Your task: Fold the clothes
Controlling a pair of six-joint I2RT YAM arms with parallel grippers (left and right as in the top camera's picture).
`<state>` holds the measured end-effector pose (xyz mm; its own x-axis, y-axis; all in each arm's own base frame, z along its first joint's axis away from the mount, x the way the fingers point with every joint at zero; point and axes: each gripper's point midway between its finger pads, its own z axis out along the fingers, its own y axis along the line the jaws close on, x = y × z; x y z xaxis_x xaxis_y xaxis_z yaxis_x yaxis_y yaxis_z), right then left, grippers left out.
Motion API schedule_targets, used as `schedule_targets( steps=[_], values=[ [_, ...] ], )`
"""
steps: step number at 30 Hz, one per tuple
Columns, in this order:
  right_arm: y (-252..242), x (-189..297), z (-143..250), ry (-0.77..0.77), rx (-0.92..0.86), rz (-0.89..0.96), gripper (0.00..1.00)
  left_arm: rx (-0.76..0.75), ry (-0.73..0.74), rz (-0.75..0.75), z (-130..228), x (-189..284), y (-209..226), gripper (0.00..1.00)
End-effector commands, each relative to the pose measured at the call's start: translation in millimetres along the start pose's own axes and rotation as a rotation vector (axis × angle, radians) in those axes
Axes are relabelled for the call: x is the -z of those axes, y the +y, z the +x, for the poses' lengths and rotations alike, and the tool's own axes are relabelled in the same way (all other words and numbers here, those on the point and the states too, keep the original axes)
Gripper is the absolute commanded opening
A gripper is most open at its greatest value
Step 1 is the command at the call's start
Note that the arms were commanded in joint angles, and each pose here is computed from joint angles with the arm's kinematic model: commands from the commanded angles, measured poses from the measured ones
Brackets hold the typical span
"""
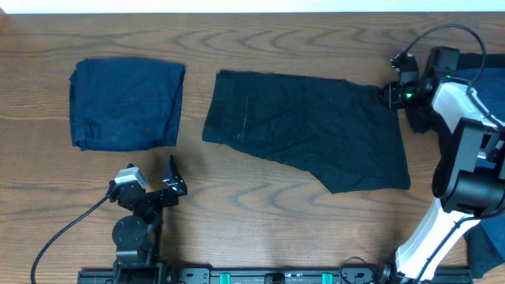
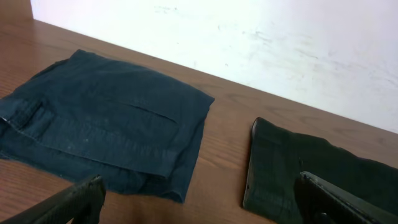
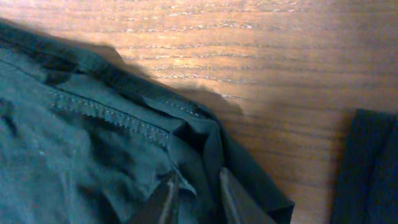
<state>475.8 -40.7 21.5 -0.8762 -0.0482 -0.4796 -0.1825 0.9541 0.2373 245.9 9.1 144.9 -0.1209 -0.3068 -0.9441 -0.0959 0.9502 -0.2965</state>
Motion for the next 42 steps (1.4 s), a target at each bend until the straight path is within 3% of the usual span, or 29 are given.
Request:
schedule_targets(
  steps=[1,7,10,12,19,28,32,39,42],
  values=[
    [4,6,-6,0.003,0.064,0.057,0.24,-0.017,0.044,-0.027,16,-1,7,0.98],
    [5,4,-8,0.000,0.086,0.067,0.25,-0.017,0.044,-0.027,16,-1,7,0.98],
    [5,4,-10,-0.008,0.089,0.069,0.08,-0.017,0.044,-0.027,16,-1,7,0.98],
    [6,6,-13,-0.018,0.091,0.068,0.01,-0.017,0.044,-0.027,16,-1,7,0.98],
    [18,36,-28,-0.062,0.110,0.068,0.01,-0.017,0.044,-0.027,16,-1,7,0.98],
    [38,39,-14,0.007,0.117,0.046,0.02,-0.017,0.044,-0.027,16,-1,7,0.98],
    [40,37,-10,0.028,0.128,0.060,0.05,-0.017,0.044,-0.027,16,-1,7,0.98],
    [34,37,-7,0.051,0.141,0.111,0.31,-0.017,0.044,-0.027,16,-1,7,0.98],
    [33,37,-6,0.054,0.150,0.117,0.37,-0.017,0.044,-0.027,16,-1,7,0.98]
  ],
)
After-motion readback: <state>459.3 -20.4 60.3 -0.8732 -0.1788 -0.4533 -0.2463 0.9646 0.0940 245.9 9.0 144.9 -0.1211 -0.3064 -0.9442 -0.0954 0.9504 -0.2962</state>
